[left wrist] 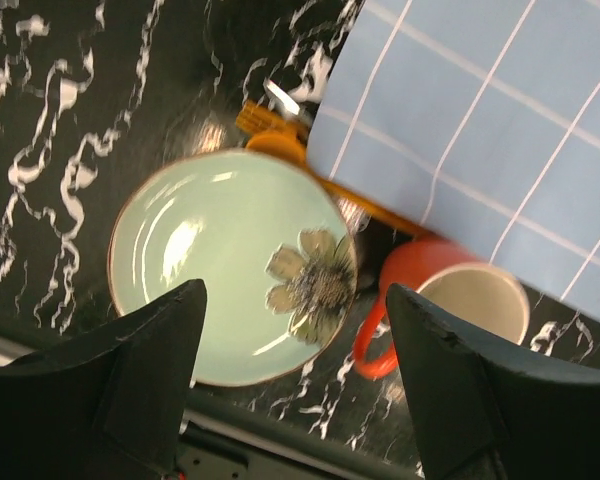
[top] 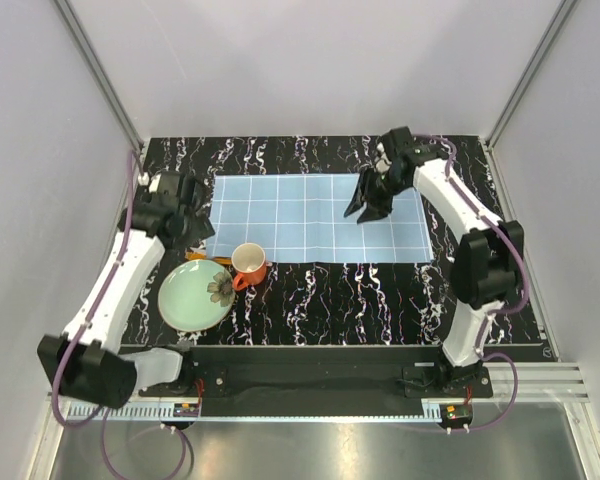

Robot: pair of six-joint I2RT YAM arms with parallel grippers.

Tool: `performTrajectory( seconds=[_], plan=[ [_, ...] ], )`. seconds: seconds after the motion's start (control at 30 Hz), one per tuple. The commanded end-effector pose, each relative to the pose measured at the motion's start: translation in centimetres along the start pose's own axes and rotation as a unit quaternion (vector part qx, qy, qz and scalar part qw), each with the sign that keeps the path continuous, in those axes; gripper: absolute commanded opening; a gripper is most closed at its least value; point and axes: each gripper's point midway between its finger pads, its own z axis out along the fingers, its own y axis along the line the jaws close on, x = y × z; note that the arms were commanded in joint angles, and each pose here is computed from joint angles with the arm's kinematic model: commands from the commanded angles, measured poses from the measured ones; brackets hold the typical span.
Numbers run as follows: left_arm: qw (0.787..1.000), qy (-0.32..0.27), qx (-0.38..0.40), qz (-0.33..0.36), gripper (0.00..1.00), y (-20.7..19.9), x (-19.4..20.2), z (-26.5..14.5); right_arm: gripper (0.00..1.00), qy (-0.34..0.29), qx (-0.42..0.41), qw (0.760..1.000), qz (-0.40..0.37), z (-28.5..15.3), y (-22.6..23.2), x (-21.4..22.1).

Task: Set the dinner table for one person
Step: Pick up the plate from the corner of the board.

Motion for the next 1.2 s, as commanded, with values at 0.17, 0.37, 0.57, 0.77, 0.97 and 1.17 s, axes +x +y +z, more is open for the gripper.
performTrajectory(
  seconds=[0.17,0.37,0.57,0.77,0.97,1.17],
  plan=[
    [0.998,-0.009,0.041,-0.044,0.79,1.5,3.2,-0.9,0.48,-0.011,-0.054,0.998,0.011,-3.3,2.7,6.5],
    [0.997,-0.022,0.036,-0.069,0.79,2.1,2.8,-1.9,0.48,-0.002,-0.07,0.997,-0.014,-2.7,2.9,6.7],
    [0.995,-0.003,-0.002,-0.099,0.78,3.2,3.6,-2.1,0.47,0.028,-0.083,0.996,-0.017,-0.2,2.2,7.3],
    [0.99,0.0,-0.004,-0.141,0.78,4.9,6.0,-2.9,0.46,0.054,-0.102,0.993,-0.007,1.2,1.8,8.5],
    [0.993,-0.006,-0.029,-0.113,0.78,6.1,5.5,-3.9,0.45,0.034,-0.108,0.994,0.01,0.4,3.3,8.0],
    [0.98,-0.015,-0.042,-0.193,0.78,8.7,8.2,-3.0,0.45,0.038,-0.113,0.993,0.006,0.2,4.3,7.7]
  ],
)
